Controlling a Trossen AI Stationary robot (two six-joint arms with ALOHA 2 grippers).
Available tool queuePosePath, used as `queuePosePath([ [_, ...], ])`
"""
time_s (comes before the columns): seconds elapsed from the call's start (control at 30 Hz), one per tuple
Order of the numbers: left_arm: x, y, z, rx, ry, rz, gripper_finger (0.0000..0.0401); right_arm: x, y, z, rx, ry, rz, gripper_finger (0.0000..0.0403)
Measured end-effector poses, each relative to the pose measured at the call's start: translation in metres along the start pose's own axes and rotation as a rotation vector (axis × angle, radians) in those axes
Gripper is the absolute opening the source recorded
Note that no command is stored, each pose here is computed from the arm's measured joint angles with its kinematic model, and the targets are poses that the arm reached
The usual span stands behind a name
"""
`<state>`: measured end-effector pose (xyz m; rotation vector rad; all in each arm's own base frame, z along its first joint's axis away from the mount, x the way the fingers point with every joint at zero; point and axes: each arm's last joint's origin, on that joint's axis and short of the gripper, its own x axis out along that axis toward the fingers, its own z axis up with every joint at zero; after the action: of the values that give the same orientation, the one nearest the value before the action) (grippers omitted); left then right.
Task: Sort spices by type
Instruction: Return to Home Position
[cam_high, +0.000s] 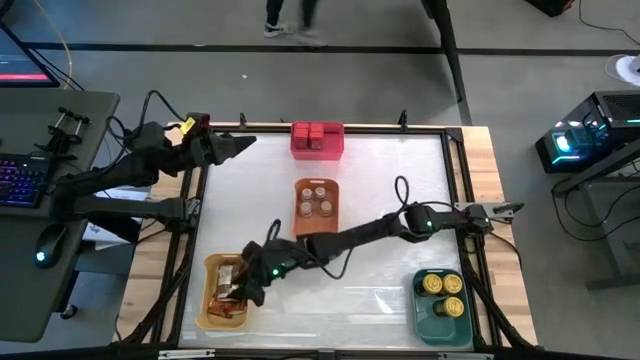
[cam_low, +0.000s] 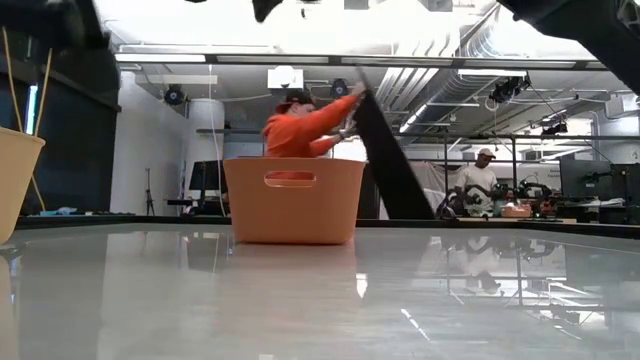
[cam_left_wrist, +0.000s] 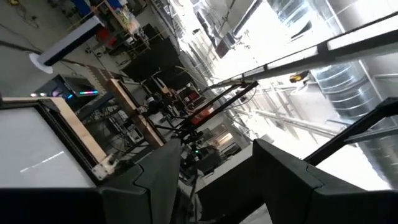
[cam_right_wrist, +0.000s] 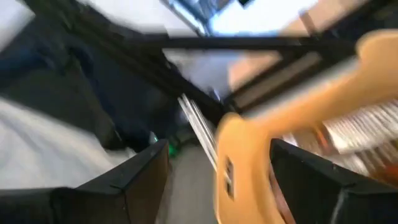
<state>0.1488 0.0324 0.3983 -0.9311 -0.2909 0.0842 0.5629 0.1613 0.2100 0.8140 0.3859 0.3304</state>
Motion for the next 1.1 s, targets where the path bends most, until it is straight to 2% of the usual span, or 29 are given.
queuePosePath([
  [0.07, 0.000, 0.000, 0.000, 0.013, 0.003, 0.003, 0.0188, -0.007, 0.005, 0.009, -0.039, 0.091, -0.049, 0.0272],
  [0.17, 0.000, 0.001, -0.002, 0.053, 0.038, 0.000, 0.0188, -0.021, 0.008, 0.015, -0.138, 0.224, -0.191, 0.0266],
  [0.33, 0.000, 0.002, -0.006, 0.110, 0.123, -0.032, 0.0188, -0.072, 0.026, 0.031, -0.317, 0.388, -0.421, 0.0231],
  [0.47, 0.000, 0.001, -0.006, 0.189, 0.129, -0.052, 0.0188, -0.114, 0.033, 0.037, -0.464, 0.544, -0.627, 0.0165],
  [0.6, 0.000, 0.002, -0.005, 0.217, 0.111, -0.033, 0.0188, -0.154, 0.026, 0.028, -0.465, 0.756, -0.738, 0.0075],
  [0.67, 0.000, 0.002, -0.005, 0.238, 0.114, -0.041, 0.0188, -0.181, 0.028, 0.022, -0.440, 0.816, -0.774, 0.0025],
  [0.73, -0.002, 0.000, -0.005, 0.279, 0.120, -0.059, 0.0188, -0.214, 0.030, 0.013, -0.396, 0.840, -0.808, 0.0012],
  [0.83, -0.005, -0.001, -0.004, 0.344, 0.116, -0.075, 0.0188, -0.271, 0.031, -0.008, -0.248, 0.784, -0.875, 0.0013],
  [0.93, -0.007, -0.004, -0.005, 0.432, 0.118, -0.096, 0.0188, -0.334, 0.041, -0.030, -0.039, 0.586, -0.899, 0.0003],
  [1.0, -0.007, -0.007, -0.009, 0.488, 0.119, -0.138, 0.0187, -0.367, 0.046, -0.048, 0.108, 0.424, -0.854, 0.0006],
  [1.1, -0.005, 0.001, -0.027, 0.513, 0.115, -0.212, 0.0171, -0.398, 0.052, -0.070, 0.250, 0.181, -0.703, 0.0002],
])
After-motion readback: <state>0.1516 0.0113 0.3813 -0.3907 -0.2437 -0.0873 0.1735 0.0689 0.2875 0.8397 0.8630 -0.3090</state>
